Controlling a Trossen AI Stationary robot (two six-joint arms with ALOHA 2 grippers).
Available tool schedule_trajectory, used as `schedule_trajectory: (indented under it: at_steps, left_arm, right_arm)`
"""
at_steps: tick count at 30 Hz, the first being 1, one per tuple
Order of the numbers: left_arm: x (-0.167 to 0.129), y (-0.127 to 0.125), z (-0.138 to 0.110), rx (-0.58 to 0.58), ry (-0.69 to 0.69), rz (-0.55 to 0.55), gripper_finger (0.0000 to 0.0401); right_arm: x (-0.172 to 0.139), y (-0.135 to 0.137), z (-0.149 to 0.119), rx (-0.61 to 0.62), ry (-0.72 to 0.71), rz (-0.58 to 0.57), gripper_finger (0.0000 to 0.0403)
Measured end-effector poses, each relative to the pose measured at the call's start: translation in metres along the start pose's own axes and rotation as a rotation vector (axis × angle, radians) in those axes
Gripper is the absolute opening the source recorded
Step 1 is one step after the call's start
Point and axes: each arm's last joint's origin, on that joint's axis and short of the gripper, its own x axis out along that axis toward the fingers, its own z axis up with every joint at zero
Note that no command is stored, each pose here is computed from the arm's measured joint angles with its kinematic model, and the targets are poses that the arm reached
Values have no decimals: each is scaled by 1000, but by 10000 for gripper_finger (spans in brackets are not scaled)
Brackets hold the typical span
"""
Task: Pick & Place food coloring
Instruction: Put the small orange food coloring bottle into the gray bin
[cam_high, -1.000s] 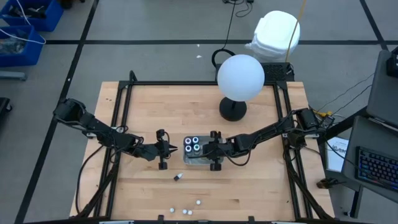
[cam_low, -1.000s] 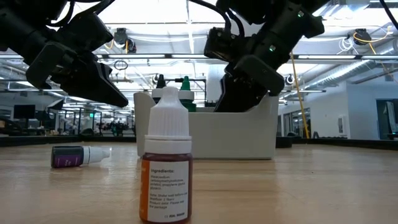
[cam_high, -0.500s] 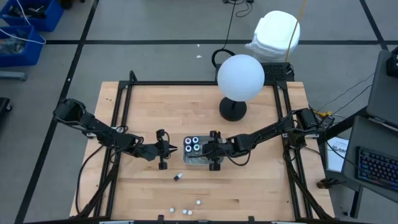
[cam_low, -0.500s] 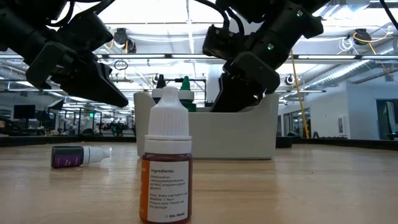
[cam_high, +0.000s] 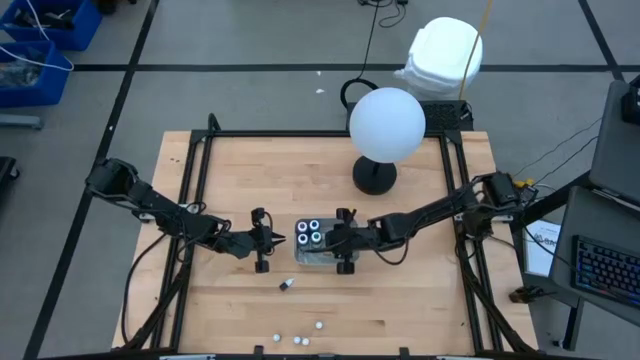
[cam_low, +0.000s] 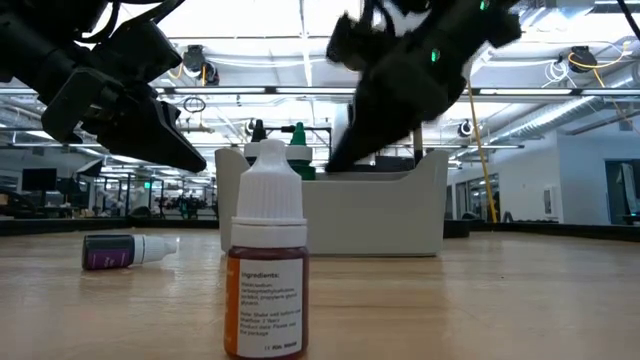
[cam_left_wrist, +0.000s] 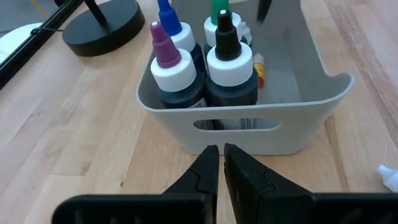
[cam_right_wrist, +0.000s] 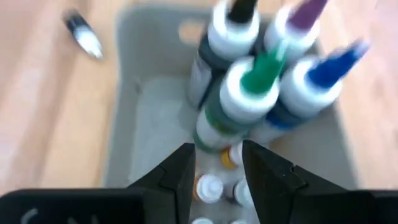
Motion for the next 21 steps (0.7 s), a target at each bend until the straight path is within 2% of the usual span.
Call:
schedule_trajectory:
  at_steps: [5,9,15,21]
  left_arm:
    - [0,0,0,0,0,0,35]
    - [0,0,0,-1,-2,0,35]
    - [0,0,1,-5,-12,3,35]
    - [0,0,2,32,-19,5,35]
  right_arm:
    - [-34,10,18,-50,-113,22,125]
    - [-52,29,20,-114,-157,-45,118]
    - [-69,64,29,-113,-216,24,97]
    - [-79,92,42,-85,-256,92,52]
